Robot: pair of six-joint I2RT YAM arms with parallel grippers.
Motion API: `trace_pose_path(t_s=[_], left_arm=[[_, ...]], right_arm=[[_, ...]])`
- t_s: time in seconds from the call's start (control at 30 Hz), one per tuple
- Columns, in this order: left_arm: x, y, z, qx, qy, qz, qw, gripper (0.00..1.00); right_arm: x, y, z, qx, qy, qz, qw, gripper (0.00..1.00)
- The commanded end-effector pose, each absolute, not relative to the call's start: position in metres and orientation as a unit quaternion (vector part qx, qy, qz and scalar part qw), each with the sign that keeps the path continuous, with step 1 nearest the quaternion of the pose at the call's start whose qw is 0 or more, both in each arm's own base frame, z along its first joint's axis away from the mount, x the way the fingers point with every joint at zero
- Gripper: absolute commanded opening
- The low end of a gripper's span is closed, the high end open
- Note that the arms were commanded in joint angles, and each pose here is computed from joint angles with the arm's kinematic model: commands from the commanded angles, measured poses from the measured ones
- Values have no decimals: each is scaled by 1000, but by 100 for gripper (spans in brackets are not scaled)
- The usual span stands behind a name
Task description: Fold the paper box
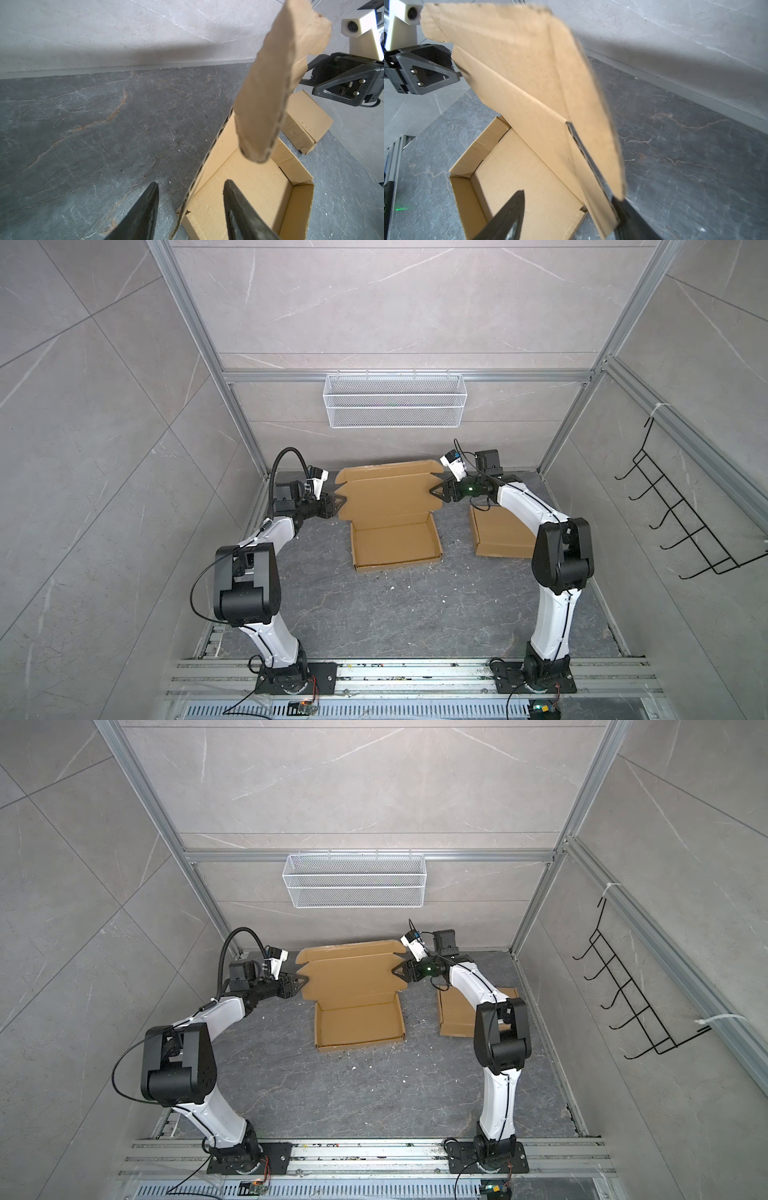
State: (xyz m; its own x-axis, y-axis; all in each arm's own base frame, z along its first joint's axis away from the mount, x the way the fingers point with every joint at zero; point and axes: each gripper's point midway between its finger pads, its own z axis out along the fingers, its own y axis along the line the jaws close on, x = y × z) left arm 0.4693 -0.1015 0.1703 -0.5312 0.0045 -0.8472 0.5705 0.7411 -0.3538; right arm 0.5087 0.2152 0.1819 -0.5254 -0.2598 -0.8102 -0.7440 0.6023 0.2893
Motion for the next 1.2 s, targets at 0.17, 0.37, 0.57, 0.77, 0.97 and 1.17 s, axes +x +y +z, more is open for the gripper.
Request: trace_pose_path(t_s=[0.17, 0.37, 0.57, 0.77, 0.97, 1.17], left_arm=[[476, -110, 188, 205, 791, -323, 478, 37], [474, -113, 189, 207, 788, -330, 477, 21], [471, -114, 190, 205, 786, -330, 481, 8], [467, -116, 194, 204, 784, -332, 484, 1], [461, -118, 199, 195, 779, -330, 495, 0], [458, -124, 202, 189, 777, -318, 510, 0]], right_arm=[[512, 223, 180, -313, 811, 323, 374, 51], [512, 225, 178, -300, 816, 320, 375, 37], [508, 228, 177, -290, 818, 310, 389, 28], [505, 231, 176, -275, 821, 298, 402, 20], [501, 233, 181, -250, 826, 273, 424, 13], [494, 240, 182, -206, 834, 248, 447, 10]])
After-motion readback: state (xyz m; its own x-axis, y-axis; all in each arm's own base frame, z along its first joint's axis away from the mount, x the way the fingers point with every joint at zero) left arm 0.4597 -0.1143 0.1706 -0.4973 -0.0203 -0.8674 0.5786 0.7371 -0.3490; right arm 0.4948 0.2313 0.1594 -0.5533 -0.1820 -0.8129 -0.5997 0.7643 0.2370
